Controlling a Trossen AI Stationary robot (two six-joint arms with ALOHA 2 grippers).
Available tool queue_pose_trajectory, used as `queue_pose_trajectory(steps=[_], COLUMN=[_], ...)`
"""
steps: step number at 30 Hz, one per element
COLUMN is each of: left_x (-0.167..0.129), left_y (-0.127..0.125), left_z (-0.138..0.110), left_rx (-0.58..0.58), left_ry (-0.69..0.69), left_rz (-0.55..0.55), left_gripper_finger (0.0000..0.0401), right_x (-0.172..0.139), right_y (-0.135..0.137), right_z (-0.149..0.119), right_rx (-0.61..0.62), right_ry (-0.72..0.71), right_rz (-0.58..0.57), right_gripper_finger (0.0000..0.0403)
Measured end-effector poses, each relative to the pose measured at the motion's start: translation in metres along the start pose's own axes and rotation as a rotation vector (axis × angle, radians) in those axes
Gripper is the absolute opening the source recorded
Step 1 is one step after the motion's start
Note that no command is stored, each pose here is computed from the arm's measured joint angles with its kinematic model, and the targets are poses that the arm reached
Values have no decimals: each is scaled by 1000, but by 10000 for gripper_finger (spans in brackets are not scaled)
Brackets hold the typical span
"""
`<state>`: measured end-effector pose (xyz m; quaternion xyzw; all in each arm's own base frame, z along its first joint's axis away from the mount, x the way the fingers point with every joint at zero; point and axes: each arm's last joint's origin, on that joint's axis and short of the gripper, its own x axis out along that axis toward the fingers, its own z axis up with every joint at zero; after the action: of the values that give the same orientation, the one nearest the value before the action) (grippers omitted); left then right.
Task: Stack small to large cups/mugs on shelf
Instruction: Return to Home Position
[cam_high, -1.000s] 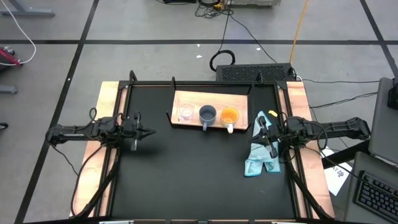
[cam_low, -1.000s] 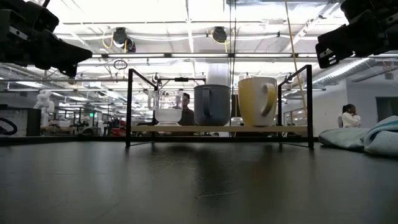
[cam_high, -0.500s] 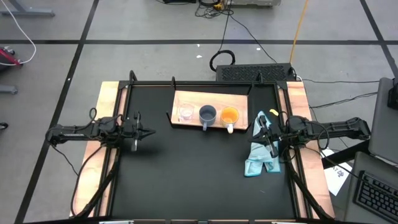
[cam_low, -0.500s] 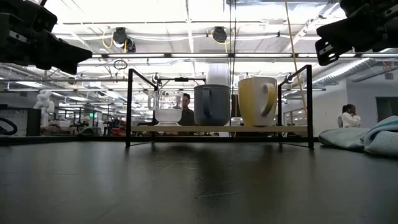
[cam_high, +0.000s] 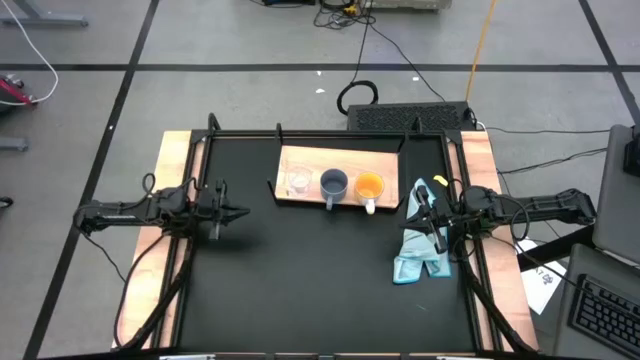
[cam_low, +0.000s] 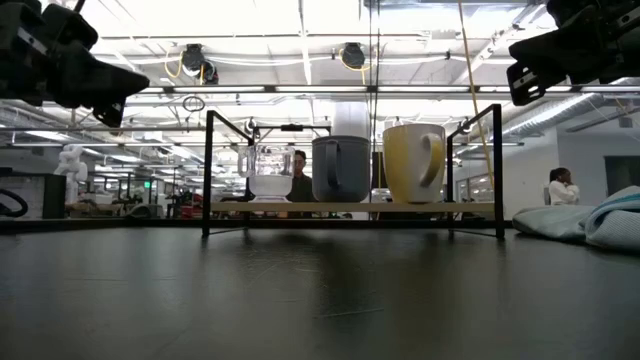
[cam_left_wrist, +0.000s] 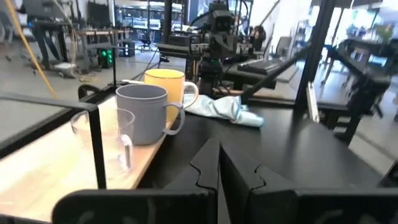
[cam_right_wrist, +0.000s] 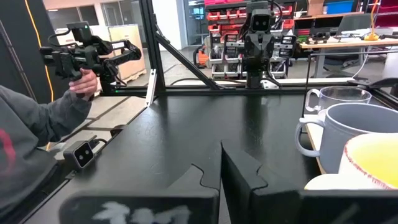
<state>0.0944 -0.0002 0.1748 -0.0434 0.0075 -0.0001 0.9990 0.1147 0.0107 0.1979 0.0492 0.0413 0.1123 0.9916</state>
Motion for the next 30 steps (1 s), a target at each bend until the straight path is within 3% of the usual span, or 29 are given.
queue_pose_trajectory(steps=[30], left_x=[0], left_y=[0], left_z=[1], left_rx=[-22], left_ry=[-6], left_rz=[-1], left_gripper_finger=[17], right_x=[0], right_y=[0], right_z=[0], right_rx=[-1], right_ry=[0], right_rz=[0], right_gripper_finger=[0])
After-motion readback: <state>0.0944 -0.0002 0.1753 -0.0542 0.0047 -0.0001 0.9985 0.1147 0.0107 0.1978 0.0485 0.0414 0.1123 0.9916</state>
